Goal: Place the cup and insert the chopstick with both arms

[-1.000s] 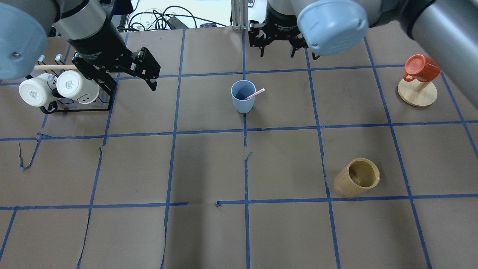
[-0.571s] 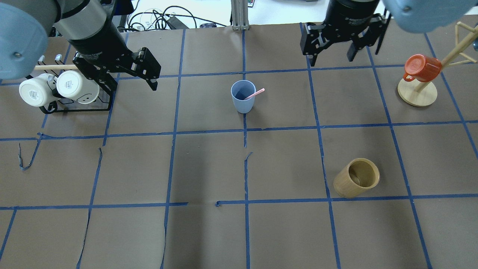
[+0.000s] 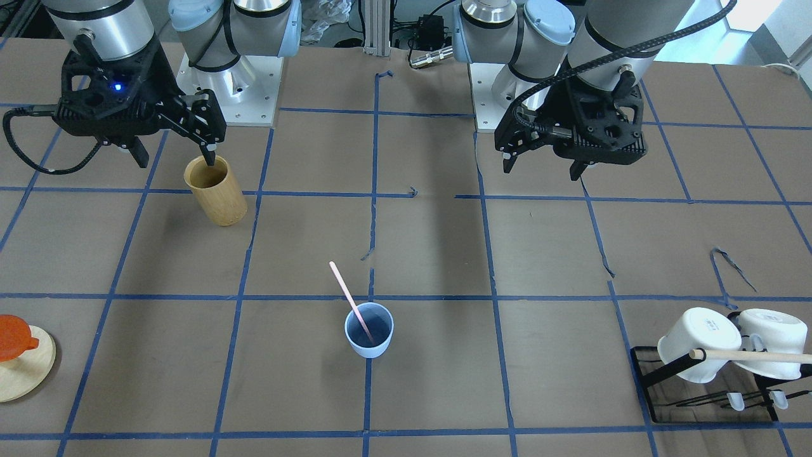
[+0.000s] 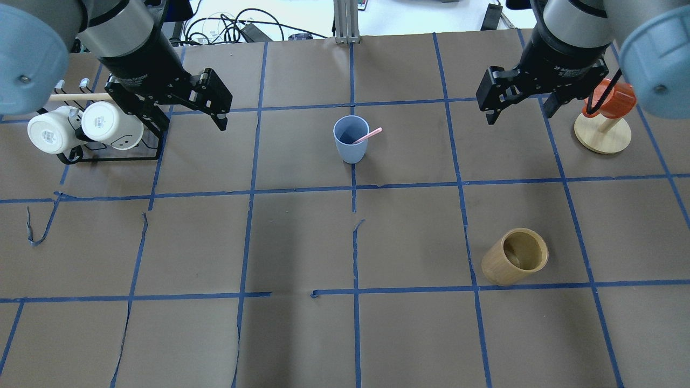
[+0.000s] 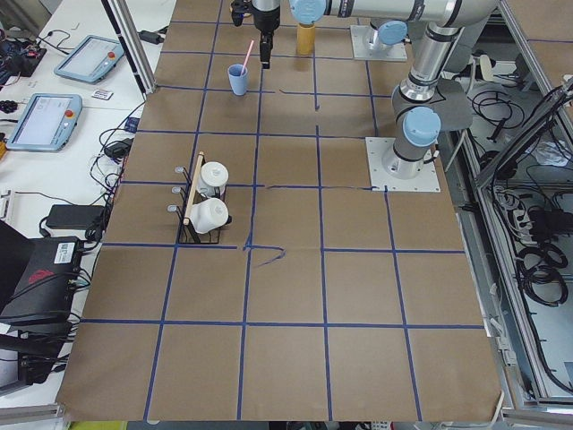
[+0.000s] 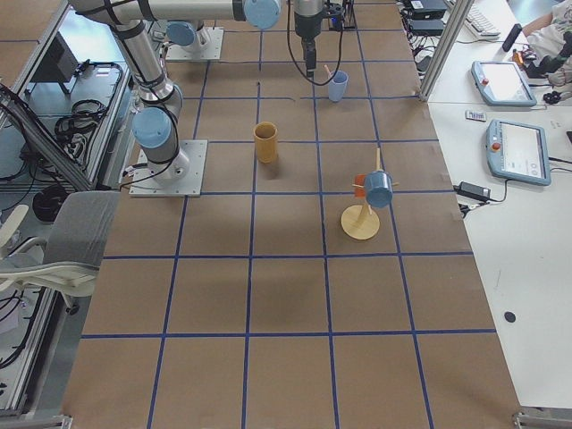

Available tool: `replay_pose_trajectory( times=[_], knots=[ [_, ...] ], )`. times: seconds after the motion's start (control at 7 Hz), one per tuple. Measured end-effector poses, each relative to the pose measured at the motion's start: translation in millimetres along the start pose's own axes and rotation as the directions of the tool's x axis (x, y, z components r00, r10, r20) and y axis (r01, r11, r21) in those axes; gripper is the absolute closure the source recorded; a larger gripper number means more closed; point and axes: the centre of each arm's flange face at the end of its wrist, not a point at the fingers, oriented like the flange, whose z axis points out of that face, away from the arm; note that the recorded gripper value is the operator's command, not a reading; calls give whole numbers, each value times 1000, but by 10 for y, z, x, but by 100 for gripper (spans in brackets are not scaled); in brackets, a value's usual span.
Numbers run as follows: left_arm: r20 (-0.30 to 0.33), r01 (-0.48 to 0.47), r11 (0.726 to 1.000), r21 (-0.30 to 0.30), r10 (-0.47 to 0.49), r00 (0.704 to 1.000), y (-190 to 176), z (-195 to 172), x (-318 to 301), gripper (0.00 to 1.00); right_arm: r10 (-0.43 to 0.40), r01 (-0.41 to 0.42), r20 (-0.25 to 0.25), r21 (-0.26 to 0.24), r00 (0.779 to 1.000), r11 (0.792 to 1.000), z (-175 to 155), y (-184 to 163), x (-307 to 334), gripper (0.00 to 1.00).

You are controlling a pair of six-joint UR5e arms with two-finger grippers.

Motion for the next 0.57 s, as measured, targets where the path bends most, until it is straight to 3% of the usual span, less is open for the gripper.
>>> replay_pose_trajectory(
  times=[0.57],
  knots=[
    [0, 0, 1000, 1, 0, 1000, -1, -4, 0, 0, -5, 4, 1, 27, 1000, 1000, -131, -40, 26, 0]
  ],
)
